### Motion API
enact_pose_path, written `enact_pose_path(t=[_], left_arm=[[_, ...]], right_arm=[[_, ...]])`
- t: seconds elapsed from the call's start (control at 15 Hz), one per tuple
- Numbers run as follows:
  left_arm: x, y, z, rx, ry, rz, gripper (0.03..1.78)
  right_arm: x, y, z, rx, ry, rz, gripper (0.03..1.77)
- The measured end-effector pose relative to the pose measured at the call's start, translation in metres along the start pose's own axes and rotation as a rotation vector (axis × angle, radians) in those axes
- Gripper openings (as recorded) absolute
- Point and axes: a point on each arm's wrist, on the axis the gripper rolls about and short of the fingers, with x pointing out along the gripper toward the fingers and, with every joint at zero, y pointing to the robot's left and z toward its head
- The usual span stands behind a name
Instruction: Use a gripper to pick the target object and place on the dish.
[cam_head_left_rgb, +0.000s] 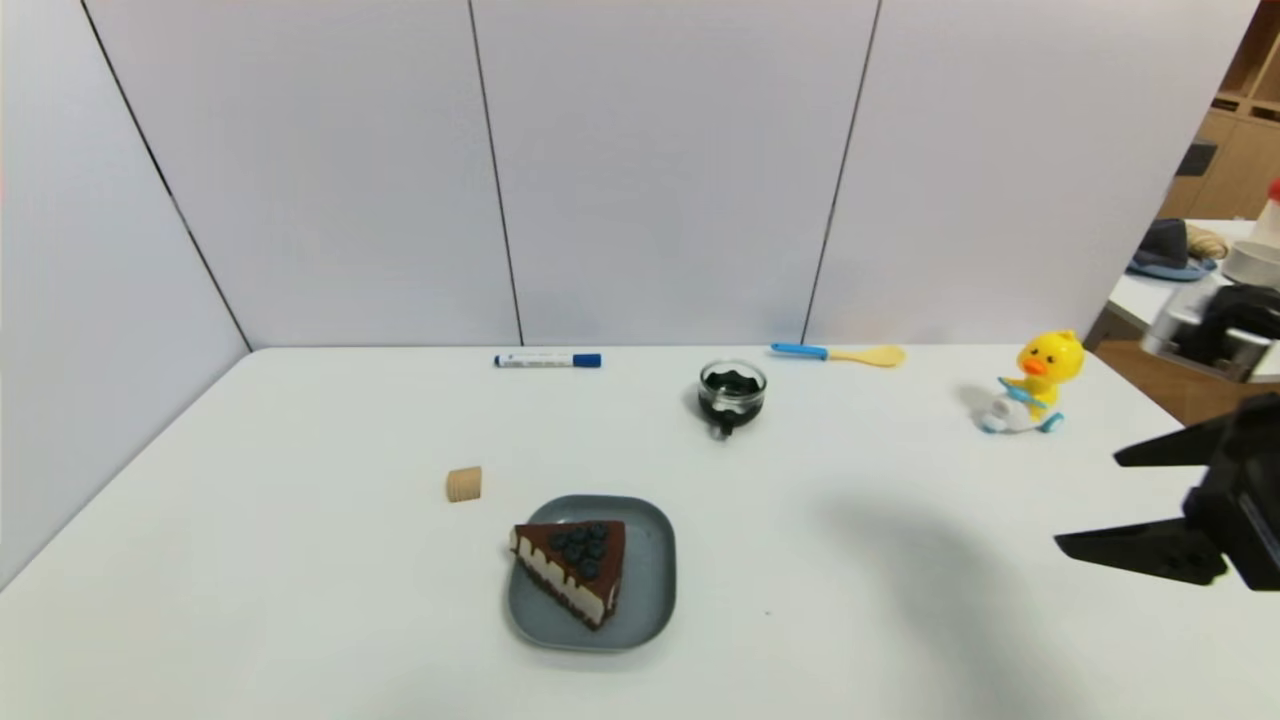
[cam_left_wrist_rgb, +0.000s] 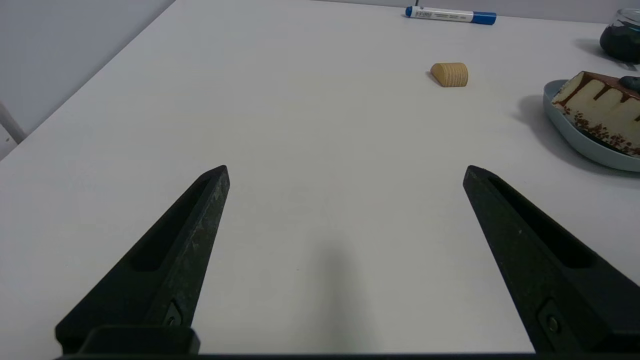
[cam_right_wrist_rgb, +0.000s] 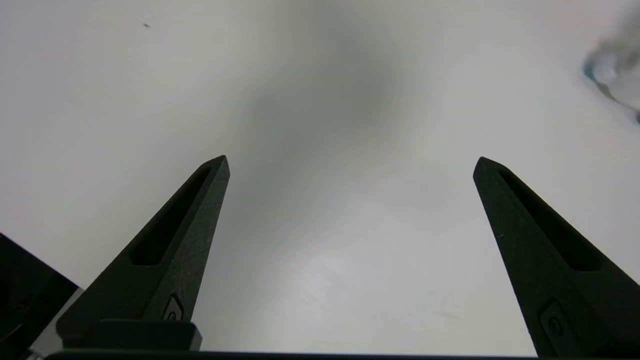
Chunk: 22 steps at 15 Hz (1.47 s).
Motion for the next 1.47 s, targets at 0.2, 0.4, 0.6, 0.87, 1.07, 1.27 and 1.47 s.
enact_pose_path(t=[0.2, 0.4, 0.6, 0.87, 1.07, 1.27, 1.47], left_arm=[[0.000, 0.000, 0.000, 0.000, 0.000, 0.000, 1.69], [0.000, 0.000, 0.000, 0.000, 0.000, 0.000, 1.69], [0.000, 0.000, 0.000, 0.000, 0.000, 0.000, 1.69], [0.000, 0.000, 0.000, 0.000, 0.000, 0.000, 1.69], [0.000, 0.000, 0.000, 0.000, 0.000, 0.000, 1.69], [0.000, 0.000, 0.000, 0.000, 0.000, 0.000, 1.69], [0.000, 0.000, 0.000, 0.000, 0.000, 0.000, 1.69]], right_arm=[[-0.030, 0.017, -0.049, 0.132, -0.079, -0.146, 1.69], [-0.043, 0.048, -0.094, 0.211, -0.226, -0.280, 1.69], [-0.050, 0.078, -0.128, 0.259, -0.407, -0.390, 1.69], [-0.051, 0.098, -0.159, 0.352, -0.512, -0.566, 1.69], [-0.044, 0.105, -0.179, 0.379, -0.590, -0.645, 1.69], [-0.027, 0.110, -0.199, 0.374, -0.670, -0.673, 1.69], [-0.013, 0.116, -0.215, 0.352, -0.720, -0.652, 1.69]])
